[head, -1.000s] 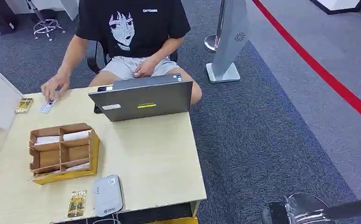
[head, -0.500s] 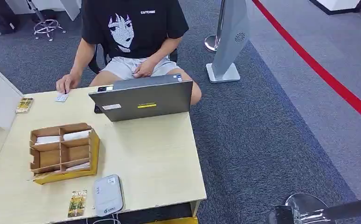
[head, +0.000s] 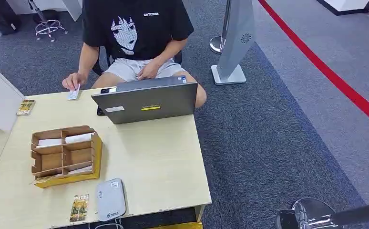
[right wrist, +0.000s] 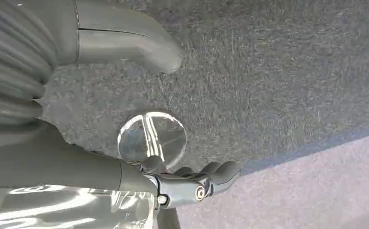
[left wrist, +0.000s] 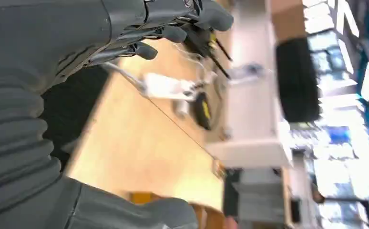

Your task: Pass the card to the sensor for recognition and then transmit it.

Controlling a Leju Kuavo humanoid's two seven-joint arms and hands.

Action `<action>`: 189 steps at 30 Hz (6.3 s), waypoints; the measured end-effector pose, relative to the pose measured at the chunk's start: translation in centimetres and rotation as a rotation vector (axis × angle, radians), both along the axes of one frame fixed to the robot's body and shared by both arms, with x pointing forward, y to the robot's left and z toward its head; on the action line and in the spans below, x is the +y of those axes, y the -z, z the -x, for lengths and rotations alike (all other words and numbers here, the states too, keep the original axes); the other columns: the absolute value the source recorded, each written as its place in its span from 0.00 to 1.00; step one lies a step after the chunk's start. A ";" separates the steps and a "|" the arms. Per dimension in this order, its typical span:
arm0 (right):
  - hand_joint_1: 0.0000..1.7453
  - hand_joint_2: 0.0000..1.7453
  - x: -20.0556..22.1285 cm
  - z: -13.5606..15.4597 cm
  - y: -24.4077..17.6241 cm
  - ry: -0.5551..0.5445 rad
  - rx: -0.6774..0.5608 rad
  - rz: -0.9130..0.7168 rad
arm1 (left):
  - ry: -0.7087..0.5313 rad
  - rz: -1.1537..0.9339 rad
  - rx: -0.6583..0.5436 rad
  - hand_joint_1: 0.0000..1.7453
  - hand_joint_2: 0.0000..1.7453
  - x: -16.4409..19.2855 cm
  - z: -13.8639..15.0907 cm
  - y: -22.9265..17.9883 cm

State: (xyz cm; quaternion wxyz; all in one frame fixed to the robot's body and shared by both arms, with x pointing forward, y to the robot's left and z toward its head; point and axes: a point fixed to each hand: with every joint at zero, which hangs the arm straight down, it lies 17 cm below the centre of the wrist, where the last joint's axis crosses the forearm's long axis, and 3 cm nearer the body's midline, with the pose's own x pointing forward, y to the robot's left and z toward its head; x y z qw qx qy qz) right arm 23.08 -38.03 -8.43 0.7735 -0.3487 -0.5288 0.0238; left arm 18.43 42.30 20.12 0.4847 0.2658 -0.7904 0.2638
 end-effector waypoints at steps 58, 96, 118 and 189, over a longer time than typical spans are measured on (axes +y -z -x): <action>0.00 1.00 9.9 -8.6 -0.3 -0.361 -0.039 0.064 | -0.121 -1.320 0.853 1.00 1.00 -2.0 -26.6 -7.6; 0.00 1.00 6.3 -7.6 -0.9 -0.259 -0.034 0.106 | 0.274 -1.319 0.584 1.00 1.00 -19.4 -16.3 -0.1; 0.00 1.00 5.6 -7.3 -0.9 -0.245 -0.030 0.114 | 0.553 -1.284 0.853 1.00 1.00 -22.5 -16.1 12.8; 0.00 1.00 5.9 -7.6 -1.3 -0.255 -0.036 0.133 | 0.037 -1.391 0.584 0.00 1.00 -11.7 -15.7 -4.1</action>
